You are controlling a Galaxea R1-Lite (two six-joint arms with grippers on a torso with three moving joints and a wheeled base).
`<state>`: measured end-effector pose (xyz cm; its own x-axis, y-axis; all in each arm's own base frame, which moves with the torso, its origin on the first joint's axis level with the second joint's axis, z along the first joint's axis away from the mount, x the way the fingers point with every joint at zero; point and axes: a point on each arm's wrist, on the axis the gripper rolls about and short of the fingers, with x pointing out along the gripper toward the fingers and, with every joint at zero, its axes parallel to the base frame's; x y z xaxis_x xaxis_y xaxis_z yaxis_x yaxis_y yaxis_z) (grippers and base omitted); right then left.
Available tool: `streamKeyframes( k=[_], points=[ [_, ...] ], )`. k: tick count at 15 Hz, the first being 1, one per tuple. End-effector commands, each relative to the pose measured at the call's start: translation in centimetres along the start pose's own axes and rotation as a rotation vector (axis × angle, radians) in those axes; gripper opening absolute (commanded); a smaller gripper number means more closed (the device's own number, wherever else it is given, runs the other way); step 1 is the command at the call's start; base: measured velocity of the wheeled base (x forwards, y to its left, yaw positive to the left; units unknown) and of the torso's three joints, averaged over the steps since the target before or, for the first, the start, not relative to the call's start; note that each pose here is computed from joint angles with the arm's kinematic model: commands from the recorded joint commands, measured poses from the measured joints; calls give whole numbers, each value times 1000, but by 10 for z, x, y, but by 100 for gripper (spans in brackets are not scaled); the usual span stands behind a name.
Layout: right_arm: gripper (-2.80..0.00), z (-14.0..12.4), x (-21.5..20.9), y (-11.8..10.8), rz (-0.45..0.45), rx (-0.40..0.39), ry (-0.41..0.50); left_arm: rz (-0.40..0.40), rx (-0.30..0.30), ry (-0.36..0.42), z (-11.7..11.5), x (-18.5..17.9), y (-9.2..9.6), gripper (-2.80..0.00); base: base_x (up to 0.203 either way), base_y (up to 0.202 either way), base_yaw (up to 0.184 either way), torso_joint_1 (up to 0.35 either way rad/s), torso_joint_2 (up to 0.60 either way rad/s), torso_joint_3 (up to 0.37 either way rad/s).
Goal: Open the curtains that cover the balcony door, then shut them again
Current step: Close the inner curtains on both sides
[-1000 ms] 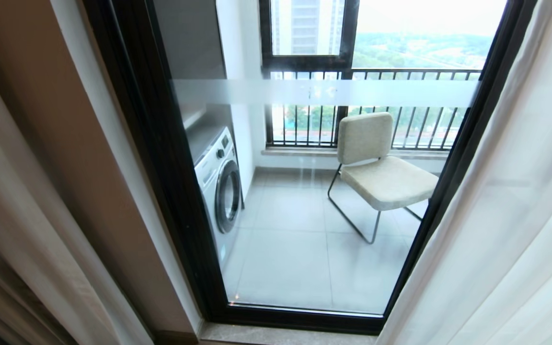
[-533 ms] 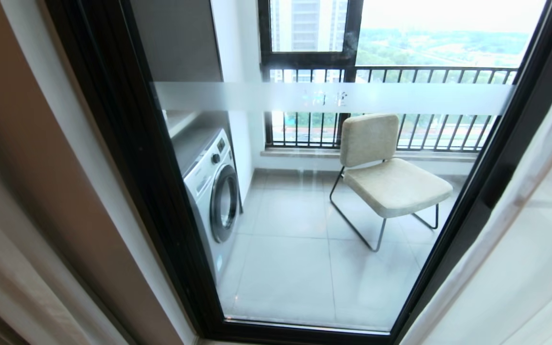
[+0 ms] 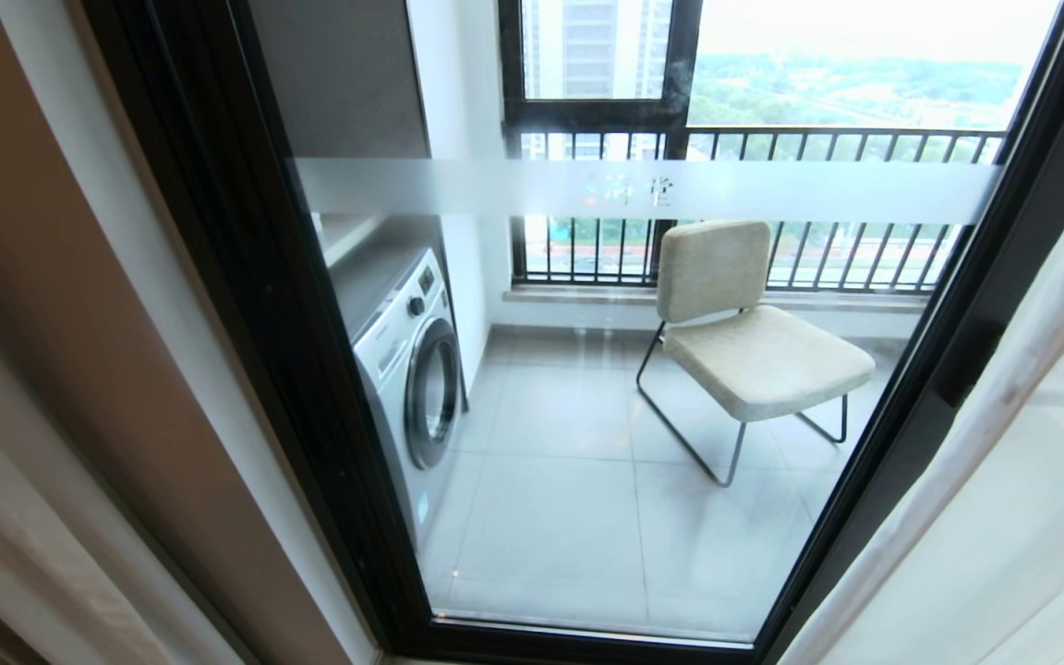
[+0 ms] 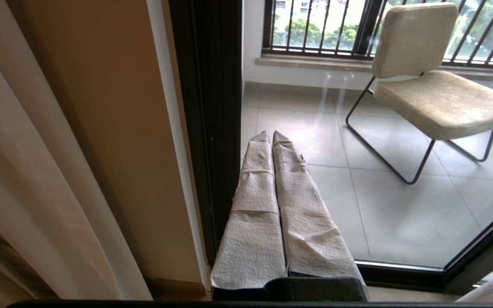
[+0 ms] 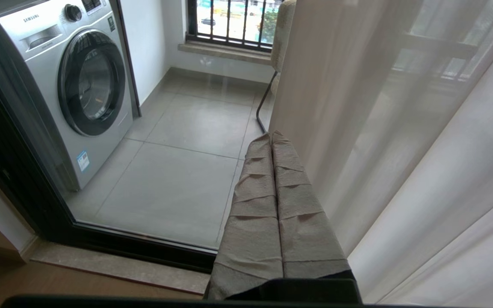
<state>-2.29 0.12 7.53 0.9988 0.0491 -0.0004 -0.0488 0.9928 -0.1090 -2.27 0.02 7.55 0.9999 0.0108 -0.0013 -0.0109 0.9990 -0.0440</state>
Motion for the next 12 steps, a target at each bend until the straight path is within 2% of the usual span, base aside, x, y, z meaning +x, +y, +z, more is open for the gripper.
streamKeyframes(
  k=[1,12],
  points=[
    [-280,0,0,0,0,-1,1,1,0,2,0,0,0,-280,0,0,0,0,0,0],
    [-280,0,0,0,1,-1,1,1,0,0,0,0,0,-280,0,4,0,-2,0,1]
  ],
)
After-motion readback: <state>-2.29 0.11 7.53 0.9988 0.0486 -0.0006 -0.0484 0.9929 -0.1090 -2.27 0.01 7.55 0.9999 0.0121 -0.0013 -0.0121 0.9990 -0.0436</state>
